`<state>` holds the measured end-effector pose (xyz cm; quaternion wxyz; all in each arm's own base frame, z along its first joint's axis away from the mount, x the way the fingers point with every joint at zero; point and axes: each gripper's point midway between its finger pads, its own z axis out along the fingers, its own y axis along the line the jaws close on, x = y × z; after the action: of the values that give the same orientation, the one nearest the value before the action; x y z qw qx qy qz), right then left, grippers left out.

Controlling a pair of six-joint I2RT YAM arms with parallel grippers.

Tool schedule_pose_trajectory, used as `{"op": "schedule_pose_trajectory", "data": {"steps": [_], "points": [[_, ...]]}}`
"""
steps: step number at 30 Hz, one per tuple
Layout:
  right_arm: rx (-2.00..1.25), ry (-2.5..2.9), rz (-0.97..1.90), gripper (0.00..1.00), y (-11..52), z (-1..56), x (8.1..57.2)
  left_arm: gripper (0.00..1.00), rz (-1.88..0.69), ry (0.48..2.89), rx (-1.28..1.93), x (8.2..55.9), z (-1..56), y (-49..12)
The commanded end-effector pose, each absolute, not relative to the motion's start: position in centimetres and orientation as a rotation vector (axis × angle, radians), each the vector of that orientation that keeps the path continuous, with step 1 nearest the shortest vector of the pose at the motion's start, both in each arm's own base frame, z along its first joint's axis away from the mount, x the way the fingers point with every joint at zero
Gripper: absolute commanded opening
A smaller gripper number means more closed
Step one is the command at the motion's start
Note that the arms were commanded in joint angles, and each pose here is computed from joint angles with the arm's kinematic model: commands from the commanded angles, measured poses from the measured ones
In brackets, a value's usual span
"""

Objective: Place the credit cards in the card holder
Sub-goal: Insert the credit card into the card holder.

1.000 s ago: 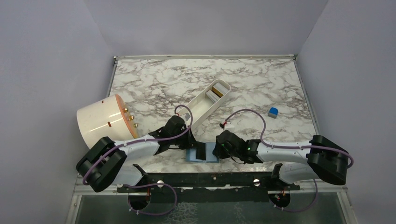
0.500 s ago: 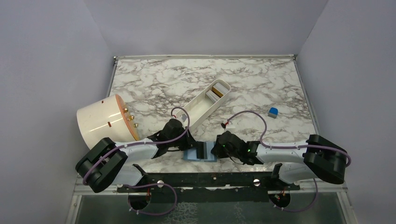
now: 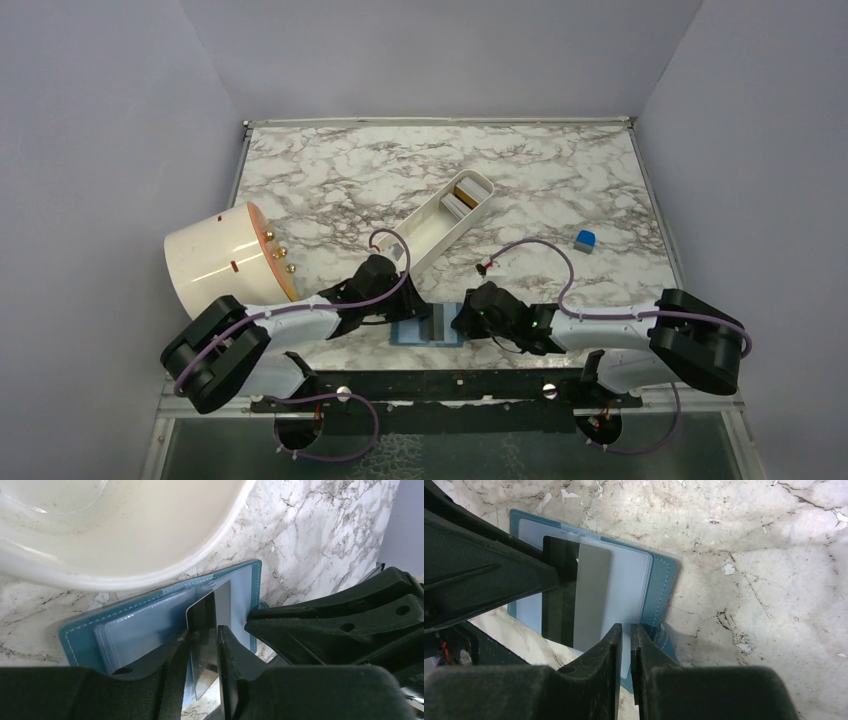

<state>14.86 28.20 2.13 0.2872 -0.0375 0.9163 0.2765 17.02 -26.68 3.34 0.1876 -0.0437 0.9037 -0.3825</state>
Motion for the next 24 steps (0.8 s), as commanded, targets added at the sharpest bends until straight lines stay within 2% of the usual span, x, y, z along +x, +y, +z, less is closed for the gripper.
{"op": "schedule_pose_trajectory", "data": {"steps": [1,6,15,18,24], "points": [[-0.137,2.582,0.625,0.13,25.4,-1.3,12.6,0.34,-0.951,2.526,-0.077,17.6,3.9,-25.5],[-0.147,2.581,0.628,0.13,25.5,-1.3,12.6,0.42,-0.866,2.523,-0.064,17.7,4.1,-24.1],[-0.161,2.574,0.65,0.12,26.2,-1.1,12.8,0.43,-1.013,2.528,-0.055,16.4,4.1,-25.5],[-0.164,2.577,0.653,0.12,26.3,-1.2,12.7,0.37,-1.045,2.523,-0.056,16.2,3.9,-26.1],[-0.169,2.577,0.661,0.11,26.5,-1.3,12.7,0.11,-1.083,2.531,-0.021,15.9,4.0,-27.8]]}}
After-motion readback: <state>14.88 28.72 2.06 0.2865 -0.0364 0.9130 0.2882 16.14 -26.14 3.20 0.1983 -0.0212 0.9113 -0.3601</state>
